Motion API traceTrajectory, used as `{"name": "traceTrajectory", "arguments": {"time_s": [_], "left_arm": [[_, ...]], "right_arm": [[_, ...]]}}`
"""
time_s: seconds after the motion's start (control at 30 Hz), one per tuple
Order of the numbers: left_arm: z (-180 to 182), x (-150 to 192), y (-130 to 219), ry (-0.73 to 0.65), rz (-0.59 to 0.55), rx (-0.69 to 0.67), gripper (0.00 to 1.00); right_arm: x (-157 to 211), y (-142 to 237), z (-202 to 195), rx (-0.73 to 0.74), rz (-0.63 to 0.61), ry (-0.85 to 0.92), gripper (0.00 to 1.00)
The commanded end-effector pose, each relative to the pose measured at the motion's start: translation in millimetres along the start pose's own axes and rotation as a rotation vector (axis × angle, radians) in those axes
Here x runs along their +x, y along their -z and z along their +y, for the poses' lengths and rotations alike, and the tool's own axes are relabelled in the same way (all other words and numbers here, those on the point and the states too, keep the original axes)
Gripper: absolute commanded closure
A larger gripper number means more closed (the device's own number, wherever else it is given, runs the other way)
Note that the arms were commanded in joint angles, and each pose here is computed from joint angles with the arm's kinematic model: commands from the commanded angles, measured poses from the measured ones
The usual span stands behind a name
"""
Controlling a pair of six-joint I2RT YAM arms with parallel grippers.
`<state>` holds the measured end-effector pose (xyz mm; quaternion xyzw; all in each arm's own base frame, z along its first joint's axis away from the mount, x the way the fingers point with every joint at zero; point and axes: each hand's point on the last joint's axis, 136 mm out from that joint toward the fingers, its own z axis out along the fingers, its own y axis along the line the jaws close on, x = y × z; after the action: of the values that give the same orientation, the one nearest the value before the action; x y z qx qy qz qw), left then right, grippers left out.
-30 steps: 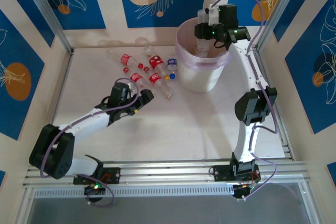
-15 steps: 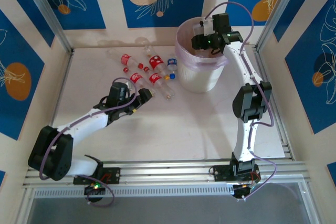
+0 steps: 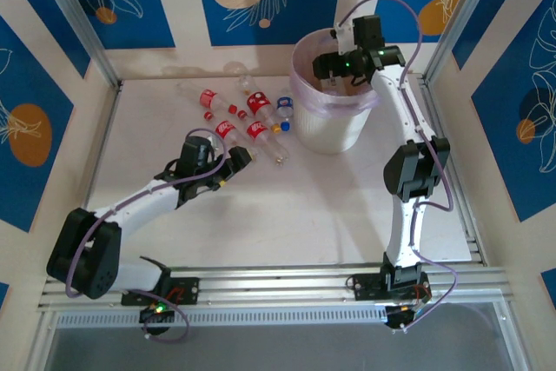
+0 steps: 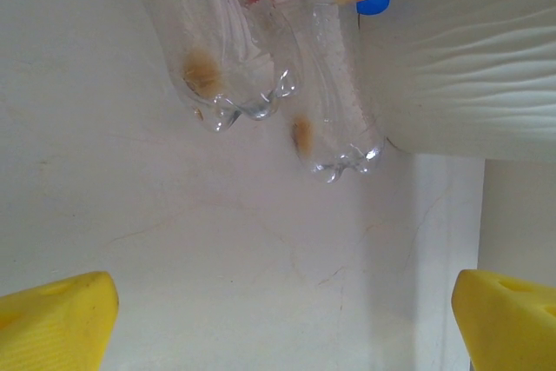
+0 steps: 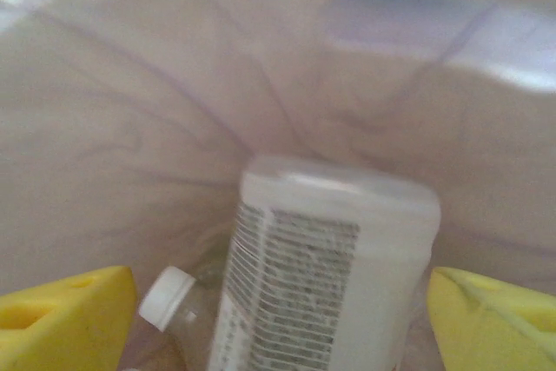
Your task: Put the plastic bottles in the bin
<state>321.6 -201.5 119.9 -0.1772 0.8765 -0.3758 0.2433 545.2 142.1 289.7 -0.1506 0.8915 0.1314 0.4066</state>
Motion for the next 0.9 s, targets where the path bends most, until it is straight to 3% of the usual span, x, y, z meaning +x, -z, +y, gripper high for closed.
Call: {"name": "traceTrajectory", "arguments": {"time_s": [0.0, 0.13, 0.23, 0.33, 0.47, 0.67, 0.87], "left_arm": [[3.0, -6.3, -0.3, -0.007, -0.008, -0.015, 0.02], [6.3, -6.2, -2.7, -0.005, -0.004, -0.022, 0.02], [4.0, -6.8, -4.7, -0.006, 0.000, -0.012, 0.02], [3.1, -7.1, -4.7, -0.007, -0.001, -0.008, 0.02], [5.6, -8.5, -3.1, -0.009, -0.009, -0.020, 0.02], [6.0, -21.1, 0.2, -0.056, -0.032, -0.098, 0.02], [-5.1, -46.5, -4.6, -0.108, -0.069, -0.131, 0.03]], "right_arm": [[-28.7, 40.1, 1.5, 0.032, -0.076, 0.008, 0.12], [-36.6, 48.7, -4.6, 0.040, -0.108, -0.028, 0.15], [-29.6, 35.5, -9.2, 0.029, -0.078, -0.063, 0.27], [-18.2, 18.9, -6.9, 0.001, -0.034, -0.088, 0.47], [1.7, -5.5, -7.2, -0.011, 0.017, -0.112, 0.56], [26.8, -28.1, 5.4, -0.086, 0.071, -0.146, 0.59], [18.8, -18.2, 8.7, -0.107, 0.046, -0.160, 0.60]]}}
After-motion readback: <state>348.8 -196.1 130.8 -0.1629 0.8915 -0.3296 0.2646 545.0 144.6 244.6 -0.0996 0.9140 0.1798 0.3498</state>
